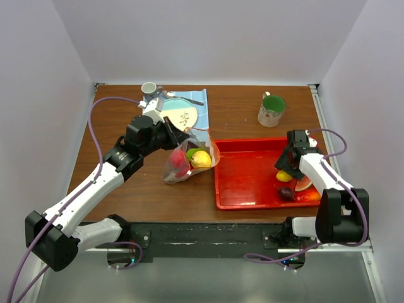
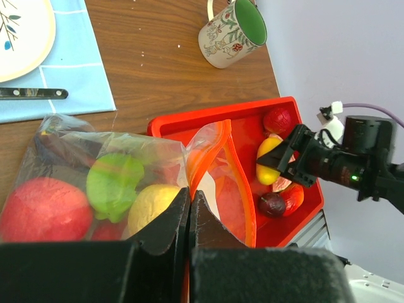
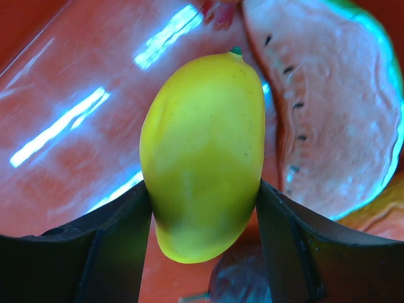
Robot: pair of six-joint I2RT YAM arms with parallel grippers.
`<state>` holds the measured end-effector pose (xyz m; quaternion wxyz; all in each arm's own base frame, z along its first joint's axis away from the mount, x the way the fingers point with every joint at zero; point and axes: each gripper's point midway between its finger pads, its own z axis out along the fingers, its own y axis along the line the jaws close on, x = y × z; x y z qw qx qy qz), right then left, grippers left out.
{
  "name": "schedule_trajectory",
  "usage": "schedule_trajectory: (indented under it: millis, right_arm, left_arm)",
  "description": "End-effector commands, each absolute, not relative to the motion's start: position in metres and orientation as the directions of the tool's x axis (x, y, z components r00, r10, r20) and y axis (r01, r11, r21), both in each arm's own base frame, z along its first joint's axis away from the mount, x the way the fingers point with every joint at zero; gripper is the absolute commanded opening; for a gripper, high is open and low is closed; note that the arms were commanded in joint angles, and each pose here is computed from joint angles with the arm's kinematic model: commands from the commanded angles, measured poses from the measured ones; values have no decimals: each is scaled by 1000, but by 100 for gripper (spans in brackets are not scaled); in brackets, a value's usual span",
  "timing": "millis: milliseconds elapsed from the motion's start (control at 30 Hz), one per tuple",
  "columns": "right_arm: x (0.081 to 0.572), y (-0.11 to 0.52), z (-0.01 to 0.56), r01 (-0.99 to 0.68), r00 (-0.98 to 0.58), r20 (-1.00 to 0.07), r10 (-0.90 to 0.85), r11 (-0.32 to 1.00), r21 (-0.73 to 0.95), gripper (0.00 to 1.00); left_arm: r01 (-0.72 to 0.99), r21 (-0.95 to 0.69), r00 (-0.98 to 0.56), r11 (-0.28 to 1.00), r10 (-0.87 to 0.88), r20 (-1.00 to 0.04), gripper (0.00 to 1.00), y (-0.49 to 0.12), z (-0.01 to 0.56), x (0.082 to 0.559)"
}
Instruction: Place the food in the zip-top bag and seal the zipper
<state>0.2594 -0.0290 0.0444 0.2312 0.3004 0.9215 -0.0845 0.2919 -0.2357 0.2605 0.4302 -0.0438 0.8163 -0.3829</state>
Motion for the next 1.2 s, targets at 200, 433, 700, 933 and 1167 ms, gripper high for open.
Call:
schedule_trajectory:
  millis: [200,433,700,933,1167]
  right_arm:
    - [267,42,173,348,-687,-563,460,888,301,13]
    - [255,150,273,10,-707,-600,374,854,520,13]
    - [223,257,321,-262,-784,-578,226,723,639,15]
    - [211,314,300,-314,-853,-508,123,657,685,17]
    - [236,325,280,-275,-855,-505,120,719,638,37]
  left_arm:
    - [291,-674,-585,679,-431,-687,0,-241,277,302]
    - [287,-676,-586,679,-433,-685,0,-243,278,305]
    - [268,-675,-582,687,-443,-682,0,-238,274,304]
    - [274,-677,-577,683,-447,-684,0,-237,281,300]
    - [278,-676,-570,682,-449,-688,0,-233,282,295]
